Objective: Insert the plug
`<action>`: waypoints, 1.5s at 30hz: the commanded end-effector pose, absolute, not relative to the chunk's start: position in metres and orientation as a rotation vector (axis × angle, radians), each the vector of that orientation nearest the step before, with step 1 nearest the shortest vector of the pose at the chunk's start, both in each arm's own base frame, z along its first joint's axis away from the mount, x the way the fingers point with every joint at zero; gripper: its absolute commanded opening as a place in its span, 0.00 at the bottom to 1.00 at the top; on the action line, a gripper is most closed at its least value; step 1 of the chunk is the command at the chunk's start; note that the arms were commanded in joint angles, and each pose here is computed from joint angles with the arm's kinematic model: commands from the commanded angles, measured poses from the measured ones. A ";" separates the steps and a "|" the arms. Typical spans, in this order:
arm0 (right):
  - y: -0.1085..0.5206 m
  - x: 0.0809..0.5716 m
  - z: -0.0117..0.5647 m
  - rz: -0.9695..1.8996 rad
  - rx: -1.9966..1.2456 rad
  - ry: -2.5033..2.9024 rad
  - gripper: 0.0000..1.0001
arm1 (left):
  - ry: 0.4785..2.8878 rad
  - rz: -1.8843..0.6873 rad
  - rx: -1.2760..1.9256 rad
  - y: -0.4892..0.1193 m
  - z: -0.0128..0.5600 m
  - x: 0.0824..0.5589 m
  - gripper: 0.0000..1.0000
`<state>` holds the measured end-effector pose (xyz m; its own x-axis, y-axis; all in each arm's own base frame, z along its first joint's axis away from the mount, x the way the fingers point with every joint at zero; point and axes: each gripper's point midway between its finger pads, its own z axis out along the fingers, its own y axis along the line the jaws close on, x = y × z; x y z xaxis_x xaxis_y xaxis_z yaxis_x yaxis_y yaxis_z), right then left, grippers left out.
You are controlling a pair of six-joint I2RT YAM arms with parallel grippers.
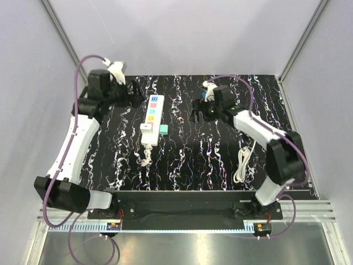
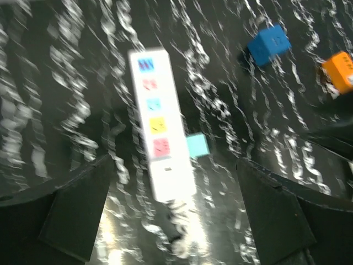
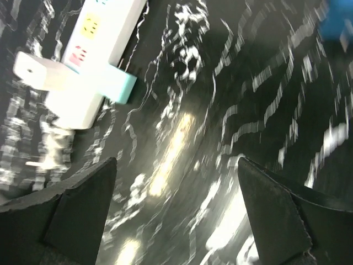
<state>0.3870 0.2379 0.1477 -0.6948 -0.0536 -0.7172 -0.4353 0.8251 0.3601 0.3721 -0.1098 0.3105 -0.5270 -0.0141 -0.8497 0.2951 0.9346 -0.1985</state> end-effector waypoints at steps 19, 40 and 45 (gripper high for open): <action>0.380 0.422 0.095 0.731 -1.341 1.650 0.91 | 1.932 -0.786 0.039 -0.139 0.285 0.298 0.99; 0.410 0.410 0.052 0.789 -1.464 1.768 0.76 | 1.971 -0.836 0.065 -0.146 0.278 0.292 0.98; 0.411 0.414 0.050 0.771 -1.452 1.784 0.72 | 1.967 -0.836 0.072 -0.146 0.283 0.290 0.97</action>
<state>0.4098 0.4017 0.0402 -0.1414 -0.5667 -0.8117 -0.9809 0.1906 0.0379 0.2874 -0.1421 0.2520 -0.5938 -0.2723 -0.7572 0.3160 0.7865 -0.5306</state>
